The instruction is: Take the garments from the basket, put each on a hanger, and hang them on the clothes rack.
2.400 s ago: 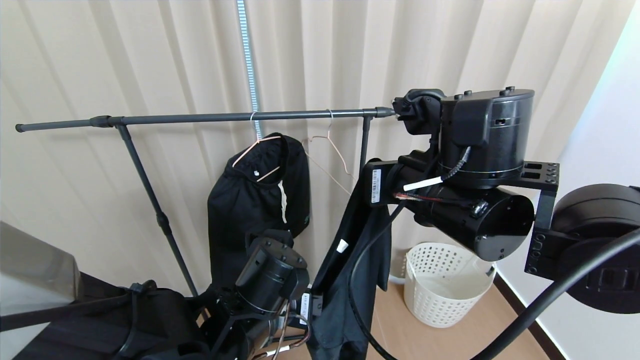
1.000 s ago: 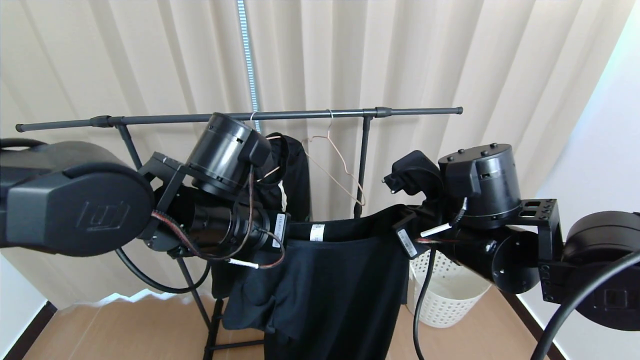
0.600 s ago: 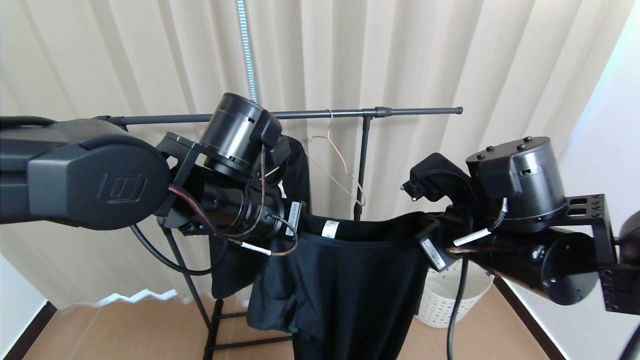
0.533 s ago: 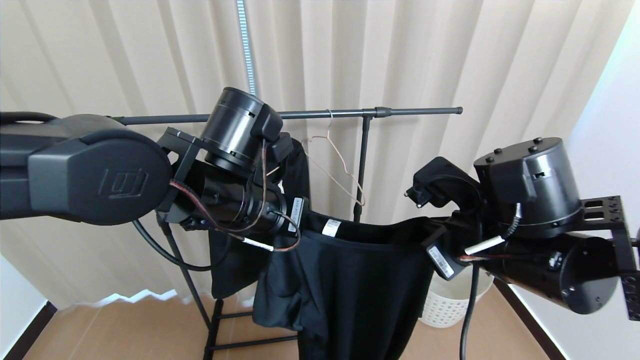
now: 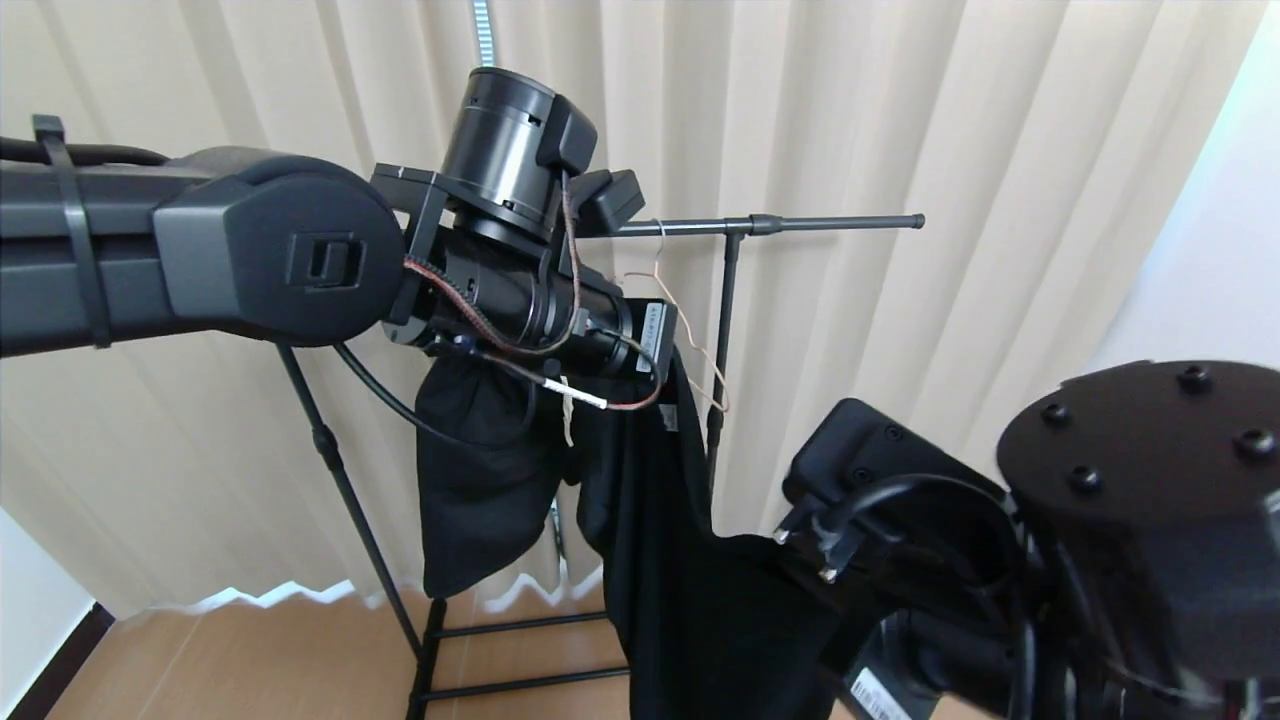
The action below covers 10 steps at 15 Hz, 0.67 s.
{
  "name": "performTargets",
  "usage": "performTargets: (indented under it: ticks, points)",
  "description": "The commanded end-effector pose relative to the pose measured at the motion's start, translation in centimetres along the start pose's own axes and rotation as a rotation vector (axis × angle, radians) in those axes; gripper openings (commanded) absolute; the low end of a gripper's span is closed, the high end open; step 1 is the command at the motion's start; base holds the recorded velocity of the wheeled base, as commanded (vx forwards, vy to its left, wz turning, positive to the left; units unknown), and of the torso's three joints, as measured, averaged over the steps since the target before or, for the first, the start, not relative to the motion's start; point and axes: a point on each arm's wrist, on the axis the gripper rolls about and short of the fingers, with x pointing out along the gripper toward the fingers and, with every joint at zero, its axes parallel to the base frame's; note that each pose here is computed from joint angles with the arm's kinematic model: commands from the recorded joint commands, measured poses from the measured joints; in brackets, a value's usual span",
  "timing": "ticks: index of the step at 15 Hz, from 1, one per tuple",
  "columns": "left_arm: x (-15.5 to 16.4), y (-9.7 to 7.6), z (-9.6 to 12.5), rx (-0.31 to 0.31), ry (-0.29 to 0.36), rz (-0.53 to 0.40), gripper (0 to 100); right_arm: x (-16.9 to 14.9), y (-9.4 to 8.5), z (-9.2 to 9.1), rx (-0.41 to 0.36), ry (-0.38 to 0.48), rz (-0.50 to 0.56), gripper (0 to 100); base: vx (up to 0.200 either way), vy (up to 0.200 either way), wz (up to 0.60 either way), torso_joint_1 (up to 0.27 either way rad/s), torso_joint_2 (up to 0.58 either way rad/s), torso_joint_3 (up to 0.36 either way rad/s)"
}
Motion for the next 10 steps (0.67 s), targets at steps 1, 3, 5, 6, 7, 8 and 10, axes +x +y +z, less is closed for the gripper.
performTargets:
  ticks: [1, 3, 5, 6, 7, 8, 10]
  points:
    - [0.7, -0.1, 0.5, 0.001, -0.011, -0.039, 0, 2.0, 4.3, 1.2, 0.076, 0.017, 0.080, 0, 0.000, 0.000, 0.00, 0.000, 0.00, 0.000]
    - [0.7, -0.3, 0.5, 0.002, -0.010, -0.051, 0, 3.3, 5.7, 2.8, 0.223, 0.011, 0.103, 0, 0.000, 0.000, 0.00, 0.000, 0.00, 0.000]
    - [0.6, -0.3, 0.5, 0.002, -0.009, -0.050, 0, 3.3, 5.8, 3.9, 0.325, -0.012, 0.119, 0, 0.000, 0.000, 0.00, 0.000, 0.00, 0.000]
    - [0.5, -0.1, 0.5, -0.001, -0.008, -0.048, 0, 3.1, 5.6, 4.0, 0.326, -0.014, 0.118, 0, 0.000, 0.000, 0.00, 0.000, 0.00, 0.000]
    - [0.5, -0.1, 0.5, -0.001, -0.008, -0.048, 0, 3.1, 5.6, 4.0, 0.325, -0.014, 0.118, 0, 0.000, 0.000, 0.00, 0.000, 0.00, 0.000]
    - [0.3, -0.1, 0.5, -0.002, -0.007, -0.044, 0, 2.9, 4.8, 3.8, 0.312, -0.008, 0.103, 0, 0.000, 0.000, 0.00, 0.000, 0.00, 0.000]
    - [-0.4, 0.3, 0.5, -0.007, -0.011, -0.028, 0, 2.3, 1.6, 2.4, 0.181, 0.036, 0.033, 0, 0.000, 0.000, 0.00, 0.000, 0.00, 0.000]
